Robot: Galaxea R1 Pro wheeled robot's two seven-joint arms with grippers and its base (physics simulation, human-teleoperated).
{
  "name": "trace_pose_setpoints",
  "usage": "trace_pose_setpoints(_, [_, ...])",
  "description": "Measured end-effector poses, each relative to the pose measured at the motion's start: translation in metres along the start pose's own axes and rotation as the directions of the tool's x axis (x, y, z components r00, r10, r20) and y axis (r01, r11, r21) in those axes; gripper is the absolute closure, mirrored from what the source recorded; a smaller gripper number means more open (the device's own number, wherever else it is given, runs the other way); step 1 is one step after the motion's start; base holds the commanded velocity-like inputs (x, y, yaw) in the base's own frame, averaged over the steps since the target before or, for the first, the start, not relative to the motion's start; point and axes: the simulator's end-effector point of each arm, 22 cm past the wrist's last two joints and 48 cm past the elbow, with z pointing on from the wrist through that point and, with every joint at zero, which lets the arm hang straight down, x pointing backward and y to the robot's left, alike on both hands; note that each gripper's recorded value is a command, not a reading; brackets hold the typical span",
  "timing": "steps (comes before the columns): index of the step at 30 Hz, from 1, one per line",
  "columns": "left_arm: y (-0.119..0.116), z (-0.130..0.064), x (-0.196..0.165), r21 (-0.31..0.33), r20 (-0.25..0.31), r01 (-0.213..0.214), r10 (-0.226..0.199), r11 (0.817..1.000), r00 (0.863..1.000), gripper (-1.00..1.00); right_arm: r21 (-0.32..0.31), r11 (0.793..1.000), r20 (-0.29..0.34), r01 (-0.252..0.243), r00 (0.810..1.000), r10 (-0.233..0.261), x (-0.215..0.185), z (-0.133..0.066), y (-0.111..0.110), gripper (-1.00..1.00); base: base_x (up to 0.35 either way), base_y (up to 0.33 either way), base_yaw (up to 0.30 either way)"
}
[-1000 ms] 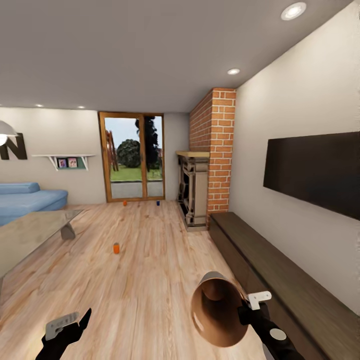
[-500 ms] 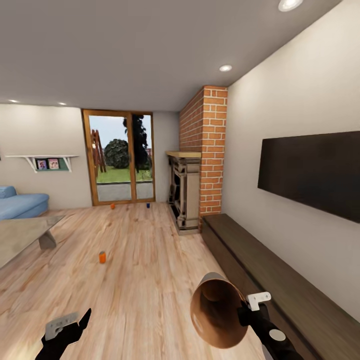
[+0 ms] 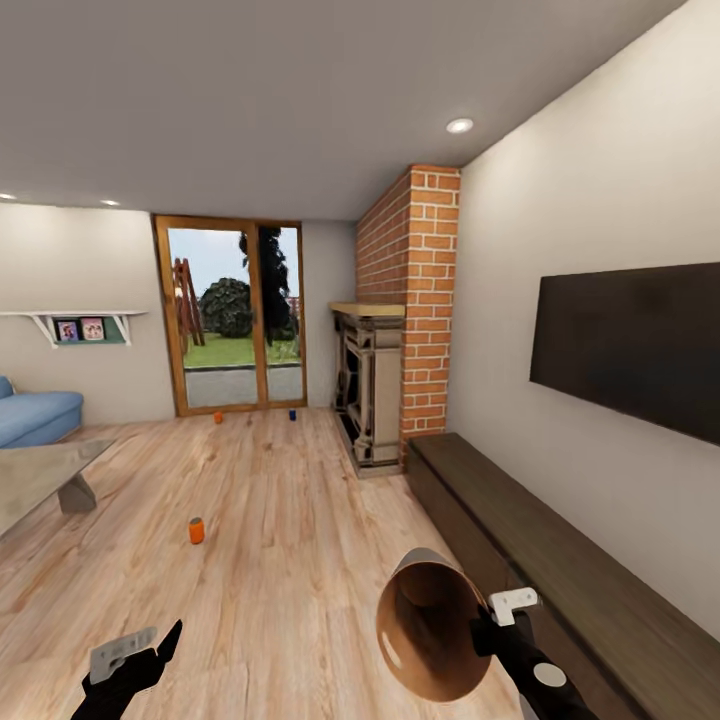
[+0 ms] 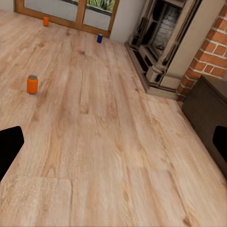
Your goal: Put the three can of soda from the living room inside the tash can in the kitchen.
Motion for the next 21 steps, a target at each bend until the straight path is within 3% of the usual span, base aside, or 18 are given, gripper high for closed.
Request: trace_pose_setpoints(21, [0.0003, 0.0, 0.0006, -0.001, -0.002, -0.001, 0.001, 1.0, 1.0, -1.0, -0.005, 1.0, -0.01, -0.003, 1.0, 0.002, 0.0048, 0.0005, 0.0052, 1.0, 0.298, 0.195, 0.0])
